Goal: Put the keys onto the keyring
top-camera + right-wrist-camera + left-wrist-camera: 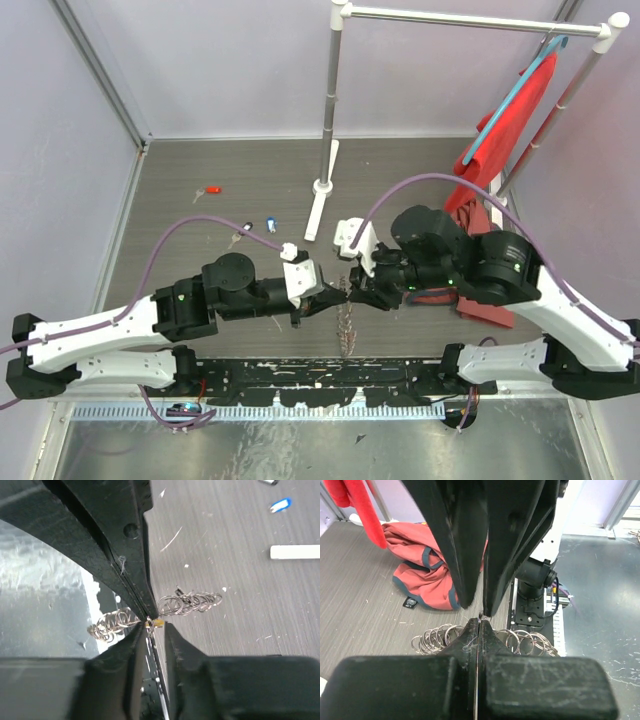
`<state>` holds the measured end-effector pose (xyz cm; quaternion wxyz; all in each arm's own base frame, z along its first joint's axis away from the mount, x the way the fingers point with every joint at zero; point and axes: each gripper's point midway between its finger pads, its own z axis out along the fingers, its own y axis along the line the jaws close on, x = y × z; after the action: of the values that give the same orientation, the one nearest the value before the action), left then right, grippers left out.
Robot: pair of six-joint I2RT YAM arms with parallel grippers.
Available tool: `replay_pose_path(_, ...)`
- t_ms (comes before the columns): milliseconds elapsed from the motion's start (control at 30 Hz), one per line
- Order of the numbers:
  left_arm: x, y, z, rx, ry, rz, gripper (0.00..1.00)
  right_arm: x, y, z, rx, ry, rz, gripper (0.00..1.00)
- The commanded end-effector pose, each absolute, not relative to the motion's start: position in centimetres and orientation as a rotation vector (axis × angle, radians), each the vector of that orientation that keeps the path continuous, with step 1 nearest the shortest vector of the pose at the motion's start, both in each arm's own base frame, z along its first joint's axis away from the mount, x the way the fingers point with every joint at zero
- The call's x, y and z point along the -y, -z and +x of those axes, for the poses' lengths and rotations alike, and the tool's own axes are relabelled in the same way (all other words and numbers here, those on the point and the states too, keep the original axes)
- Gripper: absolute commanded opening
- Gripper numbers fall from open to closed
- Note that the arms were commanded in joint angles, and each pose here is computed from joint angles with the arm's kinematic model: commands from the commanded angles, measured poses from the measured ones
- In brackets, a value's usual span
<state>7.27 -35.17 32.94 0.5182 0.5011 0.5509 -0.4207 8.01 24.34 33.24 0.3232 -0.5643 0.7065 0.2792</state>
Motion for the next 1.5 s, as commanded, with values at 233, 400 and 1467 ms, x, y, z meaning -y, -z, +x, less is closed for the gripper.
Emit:
replay_pose_path(233, 31.8, -38.6, 8.3, -1.197, 1.062, 0.925, 0.00, -23.6, -40.7, 10.8, -1.609, -0.888, -0.870, 0.42)
replay_pose_path(400, 29.9, -40.5, 8.2, -1.138, 1.102, 0.815, 0.00, -23.9, -42.1, 9.9, -1.532, -1.055, -0.736, 0.42)
replay_pose_path(1467, 29.0, -41.4, 8.1, -1.110, 1.140, 0.751, 0.00, -28.5, -39.9, 8.7, -1.486, -1.250, -0.787, 0.16)
